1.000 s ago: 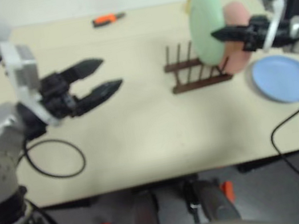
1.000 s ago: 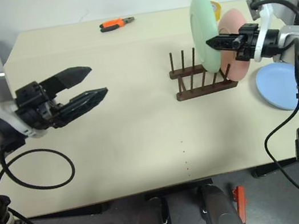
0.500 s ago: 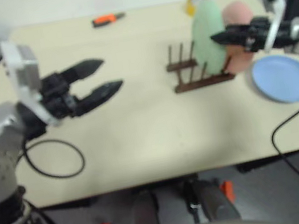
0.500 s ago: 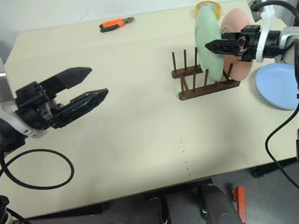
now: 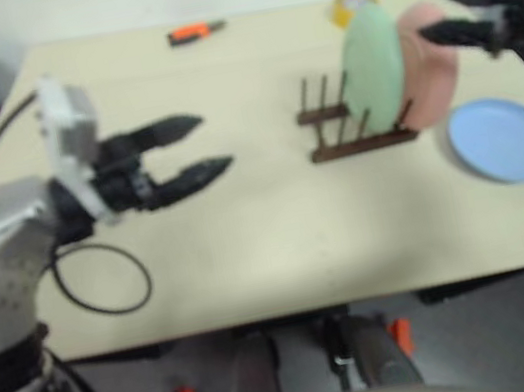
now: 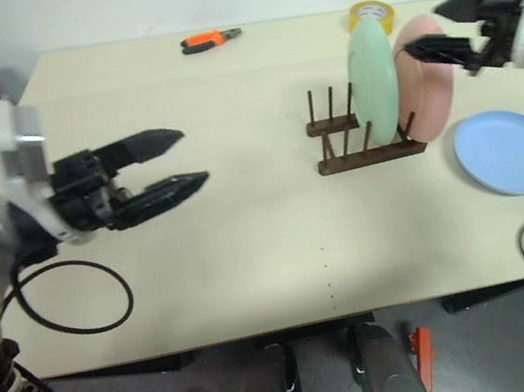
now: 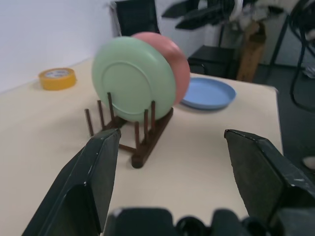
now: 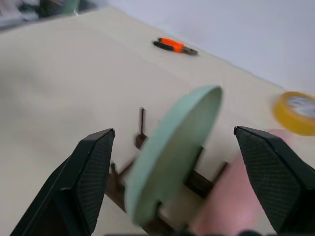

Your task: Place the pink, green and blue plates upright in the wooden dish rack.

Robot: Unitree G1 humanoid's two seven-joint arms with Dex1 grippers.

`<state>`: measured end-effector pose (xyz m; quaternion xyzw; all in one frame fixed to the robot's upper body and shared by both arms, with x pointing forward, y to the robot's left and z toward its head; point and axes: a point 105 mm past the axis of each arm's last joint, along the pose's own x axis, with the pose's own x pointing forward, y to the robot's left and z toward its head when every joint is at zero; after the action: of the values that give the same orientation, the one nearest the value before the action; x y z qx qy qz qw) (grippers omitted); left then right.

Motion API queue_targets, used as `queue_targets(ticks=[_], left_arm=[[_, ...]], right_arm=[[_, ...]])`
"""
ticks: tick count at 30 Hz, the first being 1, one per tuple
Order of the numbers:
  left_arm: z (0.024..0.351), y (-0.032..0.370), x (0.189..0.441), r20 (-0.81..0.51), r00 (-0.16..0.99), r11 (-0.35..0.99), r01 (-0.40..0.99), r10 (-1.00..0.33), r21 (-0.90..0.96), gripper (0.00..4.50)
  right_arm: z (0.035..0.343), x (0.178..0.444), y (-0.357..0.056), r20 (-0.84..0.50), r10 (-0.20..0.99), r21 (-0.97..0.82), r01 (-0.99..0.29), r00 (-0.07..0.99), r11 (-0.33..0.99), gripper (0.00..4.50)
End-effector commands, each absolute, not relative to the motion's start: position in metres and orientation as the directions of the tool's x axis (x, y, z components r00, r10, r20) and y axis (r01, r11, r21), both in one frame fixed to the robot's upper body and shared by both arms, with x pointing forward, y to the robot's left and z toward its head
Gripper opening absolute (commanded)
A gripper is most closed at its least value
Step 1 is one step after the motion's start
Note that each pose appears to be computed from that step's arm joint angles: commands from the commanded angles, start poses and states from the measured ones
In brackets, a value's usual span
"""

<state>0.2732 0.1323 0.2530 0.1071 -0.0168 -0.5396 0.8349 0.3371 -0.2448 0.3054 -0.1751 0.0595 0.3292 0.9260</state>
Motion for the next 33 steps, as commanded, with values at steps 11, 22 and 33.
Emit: queue_targets(ticks=[11, 22, 33], left_arm=[[0.197, 0.045, 0.303, -0.27, 0.373, 0.219, 0.858, -0.888, 0.464, 3.71], [0.199, 0.012, 0.303, -0.232, 0.333, 0.194, 0.861, -0.914, 0.471, 3.71], [0.201, 0.013, 0.307, -0.227, 0.358, 0.215, 0.849, -0.906, 0.482, 3.71]], right_arm=[[0.188, 0.308, -0.324, -0.576, 0.167, -0.347, -0.424, 0.8, 0.836, 4.22], [0.134, 0.317, -0.335, -0.62, 0.109, -0.297, -0.361, 0.777, 0.884, 4.22], [0.101, 0.321, -0.34, -0.676, 0.02, -0.376, -0.368, 0.737, 0.85, 2.25]])
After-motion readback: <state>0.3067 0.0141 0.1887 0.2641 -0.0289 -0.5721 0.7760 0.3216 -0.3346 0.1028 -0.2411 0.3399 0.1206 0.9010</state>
